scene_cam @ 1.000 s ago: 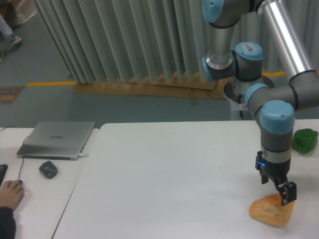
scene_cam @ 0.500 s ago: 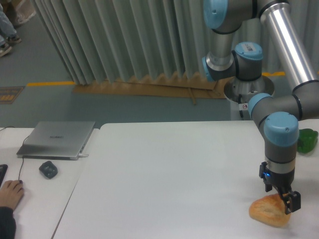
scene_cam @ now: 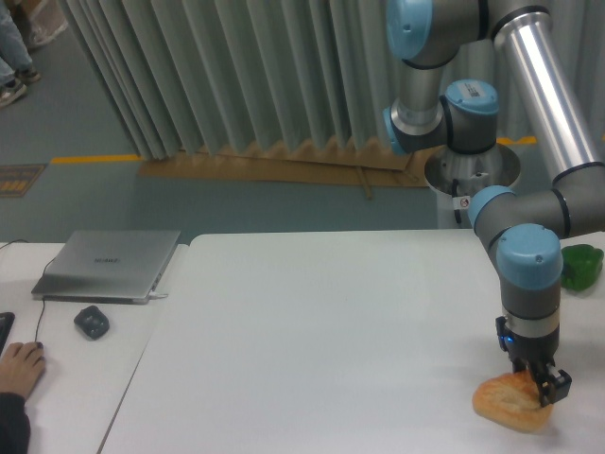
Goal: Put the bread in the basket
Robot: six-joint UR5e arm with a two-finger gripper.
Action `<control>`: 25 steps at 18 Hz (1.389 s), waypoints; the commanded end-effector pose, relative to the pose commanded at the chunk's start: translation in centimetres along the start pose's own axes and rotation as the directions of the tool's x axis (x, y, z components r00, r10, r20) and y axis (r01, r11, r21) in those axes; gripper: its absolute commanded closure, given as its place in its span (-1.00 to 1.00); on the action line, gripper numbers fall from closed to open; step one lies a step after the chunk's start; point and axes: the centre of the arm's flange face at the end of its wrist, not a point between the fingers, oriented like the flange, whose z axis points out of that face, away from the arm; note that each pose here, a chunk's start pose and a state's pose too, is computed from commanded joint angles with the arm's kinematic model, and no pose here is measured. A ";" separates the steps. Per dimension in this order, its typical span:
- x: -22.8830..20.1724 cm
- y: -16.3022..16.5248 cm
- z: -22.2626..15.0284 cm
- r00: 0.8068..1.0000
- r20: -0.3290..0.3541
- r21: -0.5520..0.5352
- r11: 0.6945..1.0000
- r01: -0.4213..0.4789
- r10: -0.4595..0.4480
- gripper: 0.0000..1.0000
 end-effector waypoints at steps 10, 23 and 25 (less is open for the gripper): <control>1.6 2.2 -7.8 0.999 -0.004 0.067 0.997 0.036 -0.036 0.41; -0.2 18.2 -14.2 0.976 -0.048 0.064 0.976 -0.208 0.211 0.41; -1.1 20.0 -14.8 0.978 -0.015 0.055 0.977 -0.207 0.208 0.40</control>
